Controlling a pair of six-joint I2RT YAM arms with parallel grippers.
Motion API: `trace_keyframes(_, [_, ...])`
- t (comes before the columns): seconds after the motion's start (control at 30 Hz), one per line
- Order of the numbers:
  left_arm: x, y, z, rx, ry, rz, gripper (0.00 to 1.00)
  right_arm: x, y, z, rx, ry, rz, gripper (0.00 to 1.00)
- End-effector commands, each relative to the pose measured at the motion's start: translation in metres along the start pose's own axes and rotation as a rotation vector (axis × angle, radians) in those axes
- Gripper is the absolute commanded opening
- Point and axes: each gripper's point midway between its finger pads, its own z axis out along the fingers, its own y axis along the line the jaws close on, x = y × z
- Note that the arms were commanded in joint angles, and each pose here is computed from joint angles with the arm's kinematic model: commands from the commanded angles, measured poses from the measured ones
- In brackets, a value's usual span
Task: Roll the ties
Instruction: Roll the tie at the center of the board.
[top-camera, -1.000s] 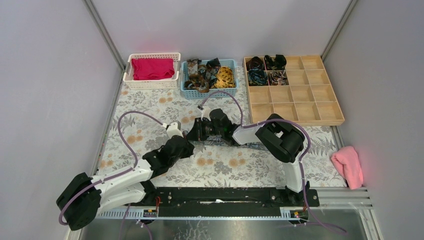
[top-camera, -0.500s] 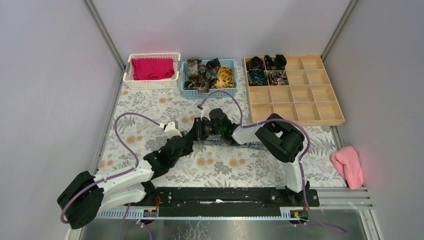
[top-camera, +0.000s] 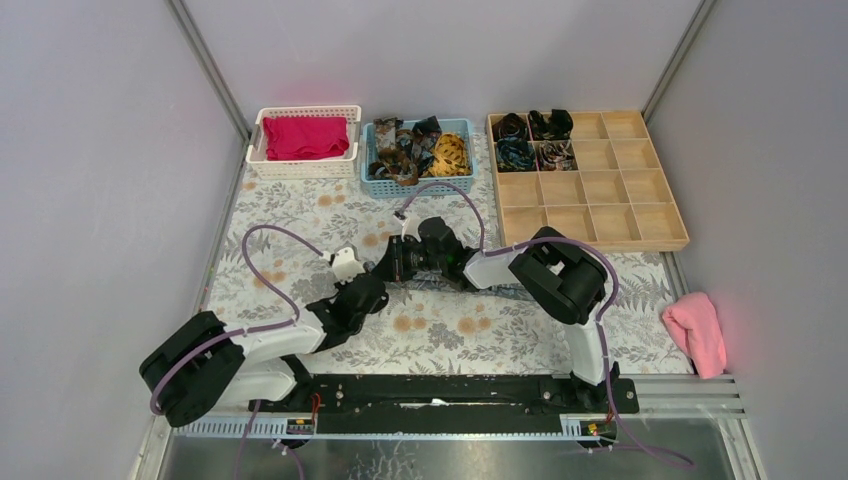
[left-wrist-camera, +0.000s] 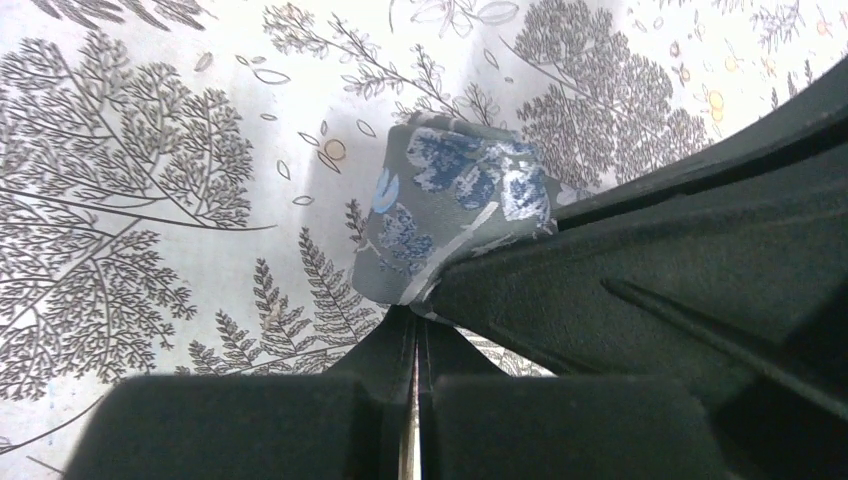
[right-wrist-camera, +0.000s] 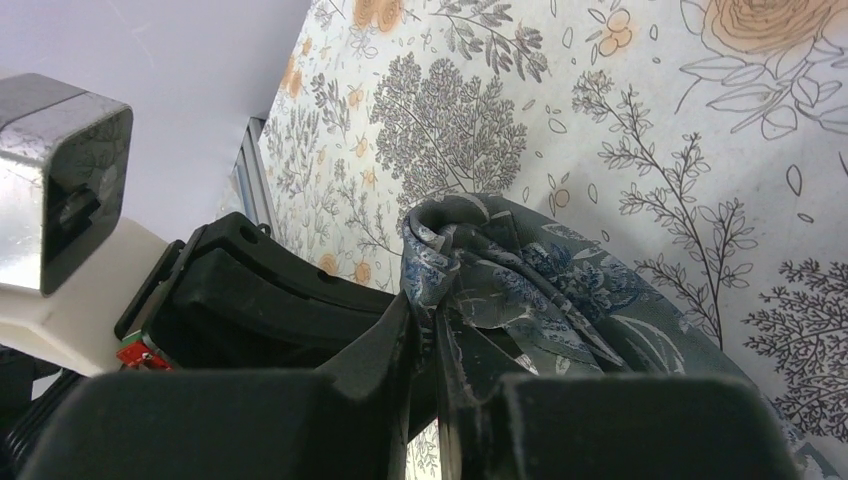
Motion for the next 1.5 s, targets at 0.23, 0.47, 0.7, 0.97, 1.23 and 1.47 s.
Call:
trace_keyframes(0.23, [-0.037, 0.000, -0.003, -0.084, -0.133, -0.051, 0.00, -0.006, 0.011, 0.001, -0.044, 0.012, -0.017, 0.16])
trace_keyframes(0.47, [-0.049, -0.007, -0.014, -0.085, -0.128, -0.054, 0.00, -0.007, 0.005, 0.015, -0.018, 0.089, -0.025, 0.25])
trace_keyframes(0.7, [-0.105, -0.003, -0.052, -0.141, -0.240, -0.110, 0.00, -0.008, -0.007, 0.026, 0.038, 0.147, -0.034, 0.58])
trace_keyframes(0.97, [-0.151, 0.016, -0.057, -0.211, -0.279, -0.159, 0.00, -0.033, -0.006, 0.027, 0.108, 0.095, -0.077, 0.60])
trace_keyframes(1.23, [-0.133, 0.048, 0.000, -0.250, -0.061, -0.227, 0.00, -0.034, -0.011, -0.010, 0.229, 0.032, -0.089, 0.52])
trace_keyframes(1.47, [-0.123, 0.065, 0.018, -0.298, -0.005, -0.208, 0.00, -0.031, -0.005, -0.014, 0.204, 0.039, -0.111, 0.50])
